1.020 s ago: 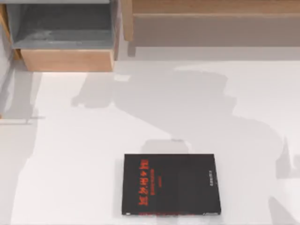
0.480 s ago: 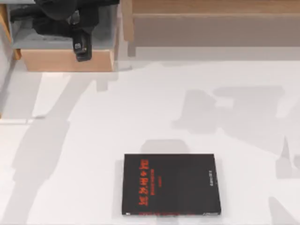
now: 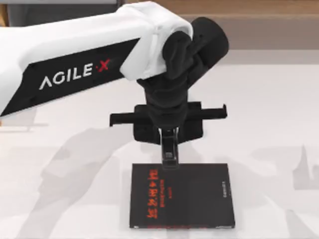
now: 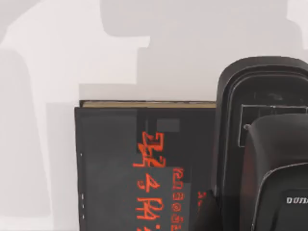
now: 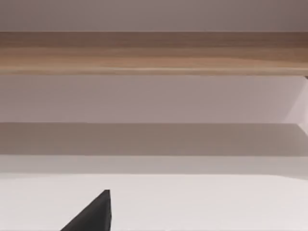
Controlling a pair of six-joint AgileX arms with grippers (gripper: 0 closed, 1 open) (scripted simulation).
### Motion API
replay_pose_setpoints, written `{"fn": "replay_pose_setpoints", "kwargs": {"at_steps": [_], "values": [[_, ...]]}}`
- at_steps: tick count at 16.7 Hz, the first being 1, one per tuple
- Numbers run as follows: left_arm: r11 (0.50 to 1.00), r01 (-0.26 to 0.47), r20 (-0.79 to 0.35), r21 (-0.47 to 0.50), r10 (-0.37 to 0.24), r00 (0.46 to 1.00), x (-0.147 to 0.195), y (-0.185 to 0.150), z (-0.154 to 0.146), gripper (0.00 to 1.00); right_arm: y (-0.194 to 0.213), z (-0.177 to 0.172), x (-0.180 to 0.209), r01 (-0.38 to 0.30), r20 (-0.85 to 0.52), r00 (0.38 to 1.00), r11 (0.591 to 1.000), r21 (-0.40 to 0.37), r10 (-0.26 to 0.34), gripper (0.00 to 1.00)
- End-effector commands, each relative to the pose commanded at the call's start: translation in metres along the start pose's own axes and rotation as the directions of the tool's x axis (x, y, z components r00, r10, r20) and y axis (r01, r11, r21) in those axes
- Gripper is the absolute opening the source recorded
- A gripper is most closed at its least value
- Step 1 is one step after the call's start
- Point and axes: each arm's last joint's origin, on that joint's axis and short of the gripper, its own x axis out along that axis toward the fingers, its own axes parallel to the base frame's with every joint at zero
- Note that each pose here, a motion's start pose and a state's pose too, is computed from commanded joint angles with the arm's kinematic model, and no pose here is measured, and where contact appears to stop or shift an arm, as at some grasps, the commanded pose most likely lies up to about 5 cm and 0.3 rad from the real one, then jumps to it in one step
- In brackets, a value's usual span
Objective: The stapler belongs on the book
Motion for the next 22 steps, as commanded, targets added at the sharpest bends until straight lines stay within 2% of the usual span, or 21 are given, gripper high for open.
{"fn": "replay_pose_setpoints", "kwargs": {"at_steps": [3, 5, 11, 16, 20, 22], "values": [[0.999, -0.049, -0.026, 0.014, 0.049, 0.998, 0.019, -0.022, -0.037, 0.00, 0.000, 0.000, 0.000, 0.000, 0.000, 1.000, 1.000, 0.000, 0.000, 1.00], [0.998, -0.061, -0.029, 0.020, 0.061, 0.998, 0.024, -0.028, -0.049, 0.00, 0.000, 0.000, 0.000, 0.000, 0.000, 1.000, 1.000, 0.000, 0.000, 1.00], [0.998, -0.060, -0.030, 0.020, 0.061, 0.998, 0.024, -0.027, -0.049, 0.00, 0.000, 0.000, 0.000, 0.000, 0.000, 1.000, 1.000, 0.000, 0.000, 1.00], [0.998, -0.060, -0.028, 0.020, 0.060, 0.998, 0.053, -0.026, -0.051, 0.00, 0.000, 0.000, 0.000, 0.000, 0.000, 1.000, 1.000, 0.000, 0.000, 1.00], [0.998, -0.061, -0.029, 0.020, 0.062, 0.998, 0.054, -0.026, -0.051, 0.00, 0.000, 0.000, 0.000, 0.000, 0.000, 1.000, 1.000, 0.000, 0.000, 1.00], [0.998, -0.061, -0.029, 0.020, 0.062, 0.998, 0.054, -0.026, -0.051, 0.15, 0.000, 0.000, 0.000, 0.000, 0.000, 1.000, 1.000, 0.000, 0.000, 1.00]]}}
